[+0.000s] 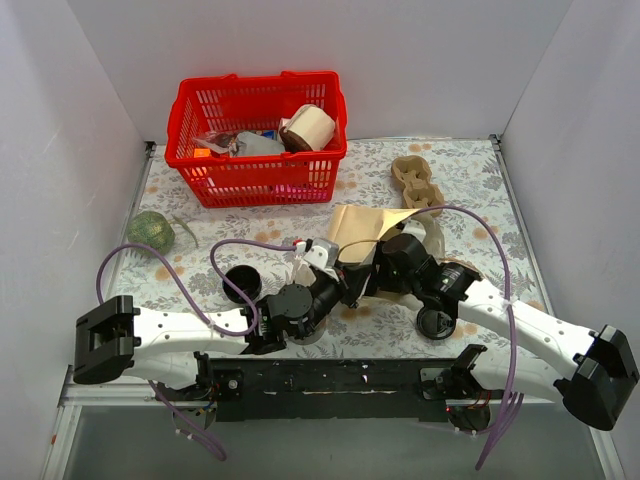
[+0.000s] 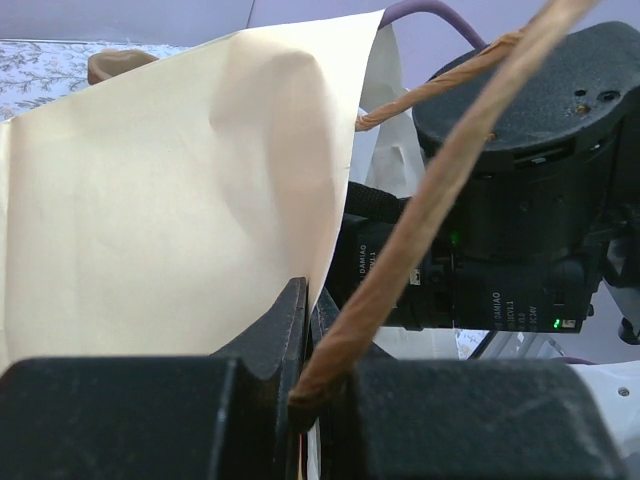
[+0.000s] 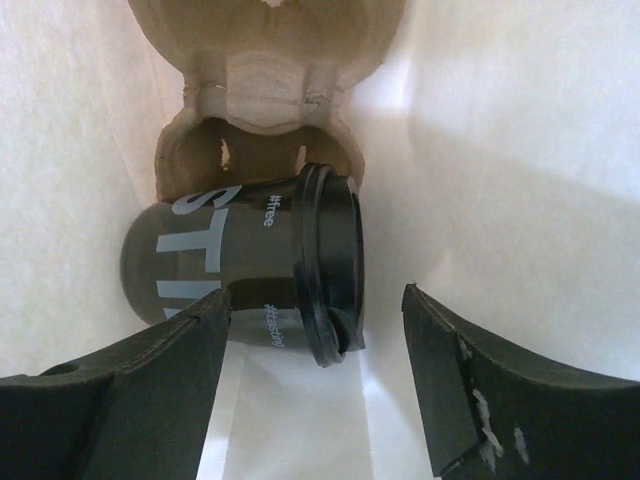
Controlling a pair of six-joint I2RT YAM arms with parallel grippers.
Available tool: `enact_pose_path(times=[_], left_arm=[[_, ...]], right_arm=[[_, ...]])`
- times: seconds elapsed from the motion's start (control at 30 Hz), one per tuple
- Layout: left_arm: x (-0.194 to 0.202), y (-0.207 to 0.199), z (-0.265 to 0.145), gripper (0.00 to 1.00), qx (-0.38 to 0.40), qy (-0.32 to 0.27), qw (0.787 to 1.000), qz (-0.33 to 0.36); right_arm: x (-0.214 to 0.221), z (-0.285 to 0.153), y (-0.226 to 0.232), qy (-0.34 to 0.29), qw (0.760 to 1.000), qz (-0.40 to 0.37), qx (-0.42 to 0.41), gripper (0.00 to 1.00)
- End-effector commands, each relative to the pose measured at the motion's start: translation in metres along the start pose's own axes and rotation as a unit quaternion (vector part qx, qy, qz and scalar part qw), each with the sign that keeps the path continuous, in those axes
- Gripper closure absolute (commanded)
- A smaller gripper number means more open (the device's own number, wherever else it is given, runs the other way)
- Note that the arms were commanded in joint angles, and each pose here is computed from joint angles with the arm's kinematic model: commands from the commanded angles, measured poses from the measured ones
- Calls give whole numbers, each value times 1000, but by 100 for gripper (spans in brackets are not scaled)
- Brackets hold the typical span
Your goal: Pack the takeout coffee
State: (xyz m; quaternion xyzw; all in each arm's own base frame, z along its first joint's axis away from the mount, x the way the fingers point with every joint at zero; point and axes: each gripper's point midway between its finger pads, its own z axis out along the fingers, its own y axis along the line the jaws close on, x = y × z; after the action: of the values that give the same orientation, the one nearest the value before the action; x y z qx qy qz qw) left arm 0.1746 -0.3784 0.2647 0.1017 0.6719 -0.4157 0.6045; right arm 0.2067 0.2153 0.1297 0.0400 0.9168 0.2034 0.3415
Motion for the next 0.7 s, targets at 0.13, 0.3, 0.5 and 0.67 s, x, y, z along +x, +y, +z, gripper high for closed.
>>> enact_pose_path(times=[0.13,0.3,0.5,0.67], left_arm=[[-5,-27,-3,100,41,4,999,-24],[-5,-25,-3,100,37,2,999,-24],[-5,-19,-1,100,21,1,1000,-23],[-2,-14,-1,100,8,5,1000,-19]], right_arm=[[-10,-1,19,-42,996,16,-74,60],[-21,-9,19,-75,993,10,-88,82],[-31,-18,21,-97,990,-39,-96,99],[-58,-36,27,-146,980,-94,-102,99]])
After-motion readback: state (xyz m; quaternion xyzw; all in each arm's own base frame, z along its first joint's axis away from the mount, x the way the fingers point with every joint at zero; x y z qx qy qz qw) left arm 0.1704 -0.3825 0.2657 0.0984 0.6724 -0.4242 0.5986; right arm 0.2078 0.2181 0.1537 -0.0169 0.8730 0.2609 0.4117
